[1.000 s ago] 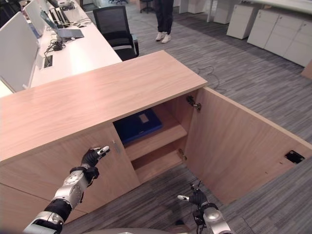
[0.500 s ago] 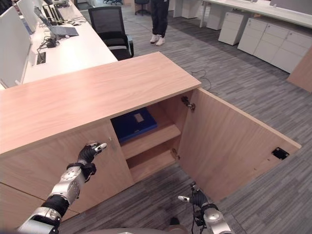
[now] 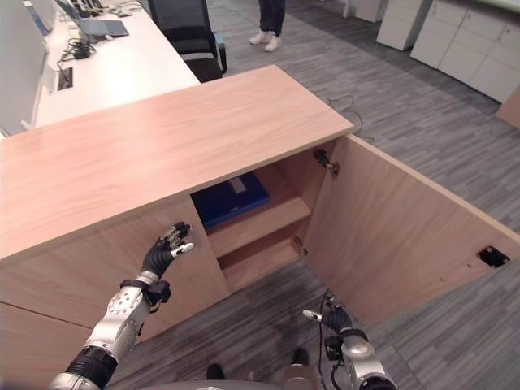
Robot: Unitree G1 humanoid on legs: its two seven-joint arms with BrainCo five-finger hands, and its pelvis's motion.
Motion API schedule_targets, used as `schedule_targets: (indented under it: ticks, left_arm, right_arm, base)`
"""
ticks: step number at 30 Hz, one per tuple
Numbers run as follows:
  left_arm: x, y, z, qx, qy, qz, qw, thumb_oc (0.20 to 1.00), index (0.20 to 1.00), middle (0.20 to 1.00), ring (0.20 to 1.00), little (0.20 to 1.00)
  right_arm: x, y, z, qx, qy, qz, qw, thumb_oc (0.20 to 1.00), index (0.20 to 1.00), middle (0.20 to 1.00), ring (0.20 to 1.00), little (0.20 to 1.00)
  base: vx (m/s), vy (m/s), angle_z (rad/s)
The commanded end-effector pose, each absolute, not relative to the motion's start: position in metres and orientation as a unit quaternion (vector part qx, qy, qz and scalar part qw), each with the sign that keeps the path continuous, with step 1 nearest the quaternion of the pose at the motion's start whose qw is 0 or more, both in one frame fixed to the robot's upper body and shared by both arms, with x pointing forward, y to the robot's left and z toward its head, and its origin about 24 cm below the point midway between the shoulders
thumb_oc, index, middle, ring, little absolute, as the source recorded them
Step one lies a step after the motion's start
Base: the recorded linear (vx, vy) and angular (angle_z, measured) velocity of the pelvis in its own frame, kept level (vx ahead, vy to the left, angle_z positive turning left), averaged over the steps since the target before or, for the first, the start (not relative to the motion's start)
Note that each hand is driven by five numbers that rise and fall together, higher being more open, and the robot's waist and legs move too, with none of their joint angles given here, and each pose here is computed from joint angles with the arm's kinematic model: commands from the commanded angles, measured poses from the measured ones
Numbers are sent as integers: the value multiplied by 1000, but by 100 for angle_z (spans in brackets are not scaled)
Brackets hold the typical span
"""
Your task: Put the empty folder in the office cabinet
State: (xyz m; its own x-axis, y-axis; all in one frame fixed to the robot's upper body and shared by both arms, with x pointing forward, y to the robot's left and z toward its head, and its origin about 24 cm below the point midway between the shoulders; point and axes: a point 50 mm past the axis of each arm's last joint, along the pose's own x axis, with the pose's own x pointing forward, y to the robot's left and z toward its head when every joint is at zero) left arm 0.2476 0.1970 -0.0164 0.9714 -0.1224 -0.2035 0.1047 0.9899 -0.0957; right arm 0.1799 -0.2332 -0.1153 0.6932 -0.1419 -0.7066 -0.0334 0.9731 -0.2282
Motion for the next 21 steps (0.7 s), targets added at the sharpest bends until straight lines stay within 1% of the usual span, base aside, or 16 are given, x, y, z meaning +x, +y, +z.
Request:
schedule_targets:
  ticks: [1, 7, 13, 18, 19, 21]
  left_arm:
    - [248, 167, -25, -27, 131, -139, 981, 1000, 1000, 1000, 1000, 1000]
    - [234, 184, -39, -48, 157, -92, 982, 1000, 1000, 1000, 1000, 1000]
    - [237, 185, -41, -71, 158, -68, 982, 1000, 1000, 1000, 1000, 1000]
    - [235, 184, -44, -82, 161, -54, 982, 1000, 1000, 1000, 1000, 1000]
    - [232, 185, -46, -84, 164, -46, 982, 1000, 1000, 1000, 1000, 1000]
    - [228, 186, -47, -81, 170, -58, 980, 1000, 1000, 1000, 1000, 1000]
  right_arm:
    - [187, -237, -112, -113, 377, -40, 918, 1000, 1000, 1000, 1000, 1000]
    - [178, -240, -115, -123, 387, -29, 913, 1000, 1000, 1000, 1000, 1000]
    - [174, -251, -114, -129, 393, -43, 909, 1000, 1000, 1000, 1000, 1000]
    - [170, -261, -115, -134, 408, -59, 901, 1000, 1000, 1000, 1000, 1000]
    - [164, -266, -117, -136, 418, -63, 896, 1000, 1000, 1000, 1000, 1000]
    - [161, -270, -118, -134, 423, -75, 893, 1000, 1000, 1000, 1000, 1000]
  base:
    - [81, -164, -50]
    - [100, -205, -33]
    - [50, -198, -20]
    - [73, -40, -31]
    - [56, -8, -46]
    - [66, -32, -30]
